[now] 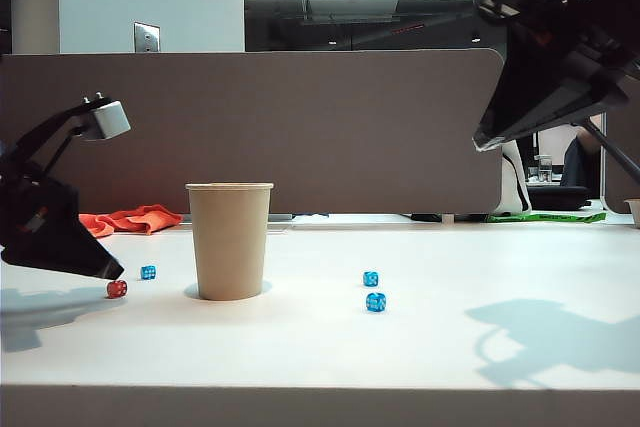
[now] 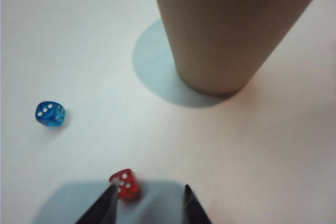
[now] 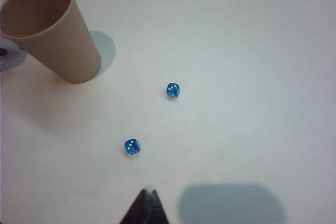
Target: Pick up the dice with a different color and drop it into the paper cup.
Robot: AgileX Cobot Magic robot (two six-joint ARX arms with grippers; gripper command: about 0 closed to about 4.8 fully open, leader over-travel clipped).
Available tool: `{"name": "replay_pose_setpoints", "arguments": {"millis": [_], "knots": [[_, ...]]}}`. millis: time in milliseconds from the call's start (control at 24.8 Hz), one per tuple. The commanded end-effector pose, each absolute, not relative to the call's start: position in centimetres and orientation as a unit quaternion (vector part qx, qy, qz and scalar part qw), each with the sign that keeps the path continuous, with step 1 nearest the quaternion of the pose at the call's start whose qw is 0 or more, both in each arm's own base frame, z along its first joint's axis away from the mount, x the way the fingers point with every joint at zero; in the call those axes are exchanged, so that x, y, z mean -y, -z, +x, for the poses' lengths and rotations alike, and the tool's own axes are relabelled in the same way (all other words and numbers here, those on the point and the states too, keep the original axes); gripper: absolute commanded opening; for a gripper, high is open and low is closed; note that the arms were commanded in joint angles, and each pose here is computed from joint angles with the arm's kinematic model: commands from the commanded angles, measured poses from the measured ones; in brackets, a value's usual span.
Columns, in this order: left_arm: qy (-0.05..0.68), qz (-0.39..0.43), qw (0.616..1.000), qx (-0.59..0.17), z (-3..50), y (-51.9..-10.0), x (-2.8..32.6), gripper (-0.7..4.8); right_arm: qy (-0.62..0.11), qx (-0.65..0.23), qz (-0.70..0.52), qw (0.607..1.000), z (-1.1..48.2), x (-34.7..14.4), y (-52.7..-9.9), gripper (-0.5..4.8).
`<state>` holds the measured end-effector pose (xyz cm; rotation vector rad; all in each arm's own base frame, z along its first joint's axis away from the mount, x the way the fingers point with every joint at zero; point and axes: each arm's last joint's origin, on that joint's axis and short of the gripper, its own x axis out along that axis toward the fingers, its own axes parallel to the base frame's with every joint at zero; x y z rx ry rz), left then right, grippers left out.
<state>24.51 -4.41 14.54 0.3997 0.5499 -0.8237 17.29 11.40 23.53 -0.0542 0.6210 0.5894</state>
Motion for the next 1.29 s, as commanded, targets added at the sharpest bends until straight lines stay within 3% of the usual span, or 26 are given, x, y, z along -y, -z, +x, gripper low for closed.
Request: {"name": "replay_pose_setpoints", "arguments": {"millis": [40, 1289], "knots": [[0.395, 0.19, 0.862, -0.256, 24.6, -14.7, 4.4, 1.6, -0.288, -0.294, -0.024, 0.911, 17.3, -11.4, -23.7, -0.01], [0.376, 0.182, 0.872, -0.254, 25.8, -13.4, 4.5, 1.6, -0.288, -0.294, -0.024, 0.911, 17.3, -11.4, -23.7, -0.01]]}}
